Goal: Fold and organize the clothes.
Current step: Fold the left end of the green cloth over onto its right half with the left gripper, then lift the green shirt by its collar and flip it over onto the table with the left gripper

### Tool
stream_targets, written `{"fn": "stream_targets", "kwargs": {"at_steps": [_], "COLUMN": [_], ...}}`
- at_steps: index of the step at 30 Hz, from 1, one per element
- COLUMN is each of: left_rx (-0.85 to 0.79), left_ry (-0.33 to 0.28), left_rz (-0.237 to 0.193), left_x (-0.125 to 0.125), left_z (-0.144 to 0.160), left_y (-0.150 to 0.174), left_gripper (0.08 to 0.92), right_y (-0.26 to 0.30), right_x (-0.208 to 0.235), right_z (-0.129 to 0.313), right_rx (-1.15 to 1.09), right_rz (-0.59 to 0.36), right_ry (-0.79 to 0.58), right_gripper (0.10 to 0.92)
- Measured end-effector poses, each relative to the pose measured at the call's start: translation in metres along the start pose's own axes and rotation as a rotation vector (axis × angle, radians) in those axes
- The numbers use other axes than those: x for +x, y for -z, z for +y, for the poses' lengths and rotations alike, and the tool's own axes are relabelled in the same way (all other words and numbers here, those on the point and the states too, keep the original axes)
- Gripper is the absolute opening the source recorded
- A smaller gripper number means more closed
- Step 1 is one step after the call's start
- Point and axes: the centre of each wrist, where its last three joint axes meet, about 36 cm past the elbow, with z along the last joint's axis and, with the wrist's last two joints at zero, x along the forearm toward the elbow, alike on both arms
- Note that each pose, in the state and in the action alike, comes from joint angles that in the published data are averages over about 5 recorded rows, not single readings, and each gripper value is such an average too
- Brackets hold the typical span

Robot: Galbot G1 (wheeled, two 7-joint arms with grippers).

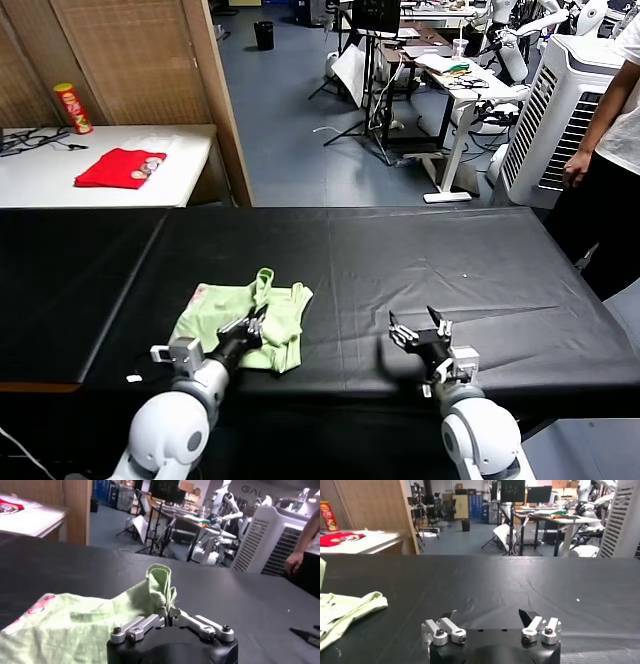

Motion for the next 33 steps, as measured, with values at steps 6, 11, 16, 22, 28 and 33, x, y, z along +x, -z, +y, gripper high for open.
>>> {"fn": "stream_targets", "kwargs": {"at_steps": [6, 11, 16, 22, 28, 33], "left_rx": [0.017, 0.115, 0.218, 0.091, -0.061, -0.104], "left_ry": [-0.003, -0.048, -0.093, -0.014, 0.123, 0.196], "left_rz": [0.001, 0.005, 0.009, -0.108, -0.140, -0.141], "left_x": [-0.005, -0.010, -0.007, 0.005, 0.018, 0.024], "left_z": [-0.005, -0.013, -0.027, -0.010, 0.034, 0.053], "left_y": [-0.008, -0.010, -0.009, -0.003, 0.001, -0.002], "left_gripper": [0.178, 0.373, 0.657, 0.796, 0.798, 0.798], "right_y": [0.000, -0.002, 0.000, 0.008, 0.013, 0.010], "right_x": [-0.003, -0.008, -0.016, -0.028, -0.053, -0.080], "right_z": [0.002, 0.006, 0.014, 0.036, 0.074, 0.103], "right_rx": [0.001, 0.004, -0.005, -0.011, 0.039, 0.116], "right_rz": [-0.005, -0.022, -0.030, -0.052, -0.088, -0.118], "right_ry": [0.017, 0.073, 0.160, 0.283, 0.362, 0.383], "right_gripper": [0.798, 0.798, 0.798, 0.798, 0.798, 0.798]}}
